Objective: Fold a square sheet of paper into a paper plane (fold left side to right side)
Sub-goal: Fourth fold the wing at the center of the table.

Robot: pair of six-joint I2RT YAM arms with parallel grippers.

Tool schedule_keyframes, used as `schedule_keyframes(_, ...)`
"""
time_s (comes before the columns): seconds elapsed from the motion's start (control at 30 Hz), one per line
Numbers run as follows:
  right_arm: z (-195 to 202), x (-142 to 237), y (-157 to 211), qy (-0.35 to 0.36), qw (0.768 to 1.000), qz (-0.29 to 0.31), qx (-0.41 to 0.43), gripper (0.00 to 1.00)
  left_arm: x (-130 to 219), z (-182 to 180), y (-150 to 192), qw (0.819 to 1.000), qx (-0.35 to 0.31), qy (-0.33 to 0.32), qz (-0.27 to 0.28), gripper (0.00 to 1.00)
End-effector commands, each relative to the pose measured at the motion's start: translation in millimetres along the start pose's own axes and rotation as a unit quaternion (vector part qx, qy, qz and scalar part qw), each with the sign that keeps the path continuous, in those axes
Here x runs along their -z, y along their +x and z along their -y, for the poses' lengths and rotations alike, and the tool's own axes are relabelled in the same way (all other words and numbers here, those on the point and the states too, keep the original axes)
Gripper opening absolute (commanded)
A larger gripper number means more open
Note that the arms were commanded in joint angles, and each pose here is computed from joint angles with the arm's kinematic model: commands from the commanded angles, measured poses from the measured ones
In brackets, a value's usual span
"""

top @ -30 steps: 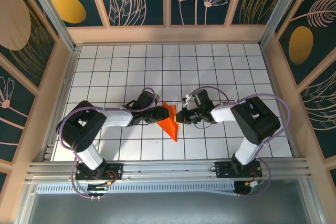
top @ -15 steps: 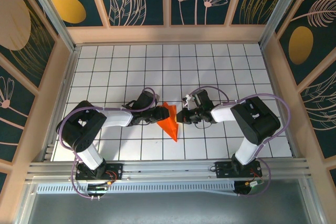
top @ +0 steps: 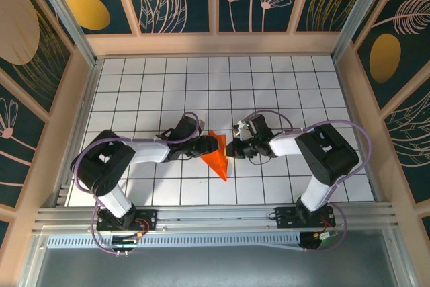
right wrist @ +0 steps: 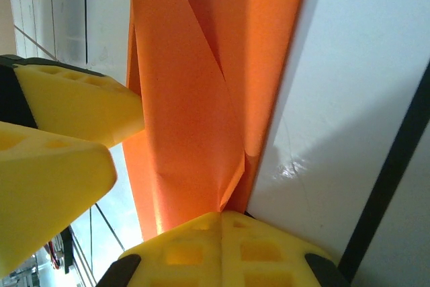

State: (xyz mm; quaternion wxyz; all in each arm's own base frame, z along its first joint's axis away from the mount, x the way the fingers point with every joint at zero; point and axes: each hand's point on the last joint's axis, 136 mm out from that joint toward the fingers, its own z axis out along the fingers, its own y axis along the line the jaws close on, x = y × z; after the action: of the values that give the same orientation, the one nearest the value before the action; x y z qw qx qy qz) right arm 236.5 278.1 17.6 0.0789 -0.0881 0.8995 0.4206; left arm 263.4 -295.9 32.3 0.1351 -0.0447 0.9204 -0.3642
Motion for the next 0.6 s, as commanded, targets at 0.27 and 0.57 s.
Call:
schedule_keyframes(0.27, 29, -6, 16, 0.045, 0.998, -0.019, -0.026, 0.0, 30, 27, -13, 0.998, -0.038, 0.028, 0.039, 0.12)
schedule_keyframes(0.57, 33, -8, 18, 0.057, 0.998, -0.024, -0.028, 0.0, 6, 39, -3, 0.997, -0.041, 0.061, -0.003, 0.0)
